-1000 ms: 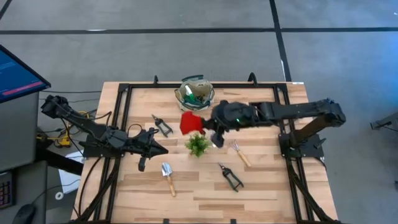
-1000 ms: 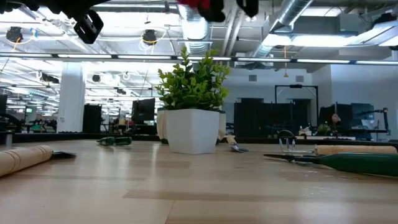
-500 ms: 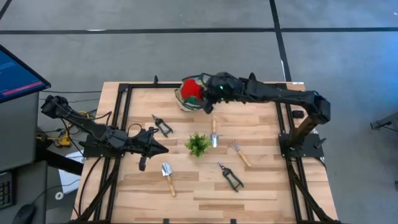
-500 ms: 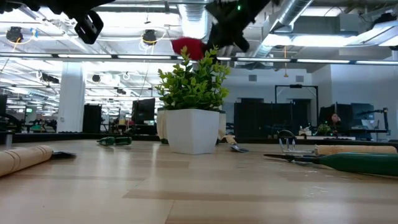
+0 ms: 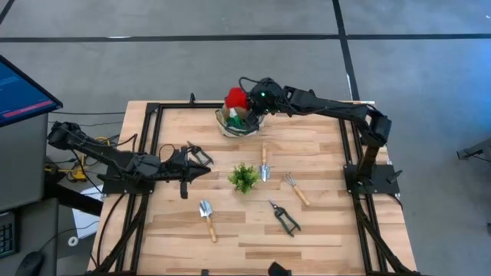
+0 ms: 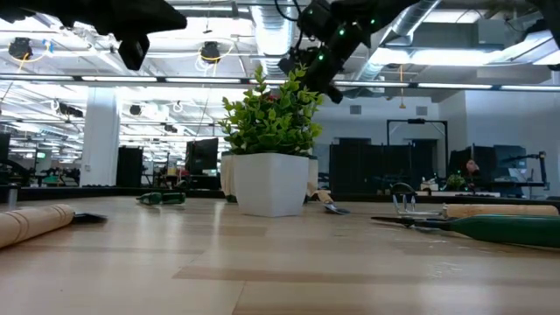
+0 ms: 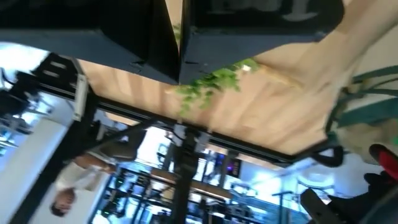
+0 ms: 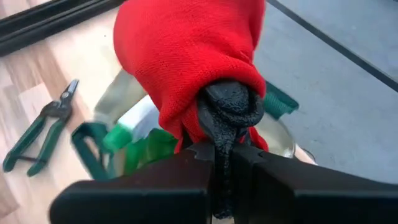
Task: Pick & Place Garden tools in Gardening bag
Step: Put the red gloves into the brown gardening bag
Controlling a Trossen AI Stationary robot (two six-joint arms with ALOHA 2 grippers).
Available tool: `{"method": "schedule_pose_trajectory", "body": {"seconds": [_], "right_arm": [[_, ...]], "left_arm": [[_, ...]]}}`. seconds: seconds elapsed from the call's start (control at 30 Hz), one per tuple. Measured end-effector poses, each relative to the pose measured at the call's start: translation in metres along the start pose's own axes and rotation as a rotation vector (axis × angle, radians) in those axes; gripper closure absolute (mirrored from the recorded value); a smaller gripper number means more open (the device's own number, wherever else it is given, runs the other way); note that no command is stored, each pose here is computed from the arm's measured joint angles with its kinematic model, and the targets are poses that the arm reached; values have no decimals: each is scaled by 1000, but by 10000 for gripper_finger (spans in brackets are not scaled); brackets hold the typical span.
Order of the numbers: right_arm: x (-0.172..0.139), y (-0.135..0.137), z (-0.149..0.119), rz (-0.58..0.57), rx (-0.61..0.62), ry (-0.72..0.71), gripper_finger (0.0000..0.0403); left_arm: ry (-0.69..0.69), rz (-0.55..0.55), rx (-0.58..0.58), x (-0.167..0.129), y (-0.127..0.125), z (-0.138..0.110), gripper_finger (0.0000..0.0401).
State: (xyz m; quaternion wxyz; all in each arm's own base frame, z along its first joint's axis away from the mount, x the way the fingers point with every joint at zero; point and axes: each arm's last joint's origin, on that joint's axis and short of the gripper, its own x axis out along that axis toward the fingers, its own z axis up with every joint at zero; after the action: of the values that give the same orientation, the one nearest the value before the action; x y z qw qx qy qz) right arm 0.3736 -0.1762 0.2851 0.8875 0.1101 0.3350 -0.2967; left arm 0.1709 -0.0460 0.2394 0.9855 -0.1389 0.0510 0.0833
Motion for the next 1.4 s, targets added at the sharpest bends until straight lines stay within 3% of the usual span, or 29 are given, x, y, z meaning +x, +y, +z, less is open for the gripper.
{"method": "schedule_pose_trajectory", "body": {"seconds": [0.17,0.87,1.4], "right_arm": [[14,-10,-1,-8,-5,31,397],[12,-8,-3,61,-3,66,392],[11,-2,-6,102,-69,88,162]], "left_arm": [[-11,44,-5,3,7,2,399],[-25,94,-12,6,16,5,399],[-25,94,-12,6,16,5,399]]}}
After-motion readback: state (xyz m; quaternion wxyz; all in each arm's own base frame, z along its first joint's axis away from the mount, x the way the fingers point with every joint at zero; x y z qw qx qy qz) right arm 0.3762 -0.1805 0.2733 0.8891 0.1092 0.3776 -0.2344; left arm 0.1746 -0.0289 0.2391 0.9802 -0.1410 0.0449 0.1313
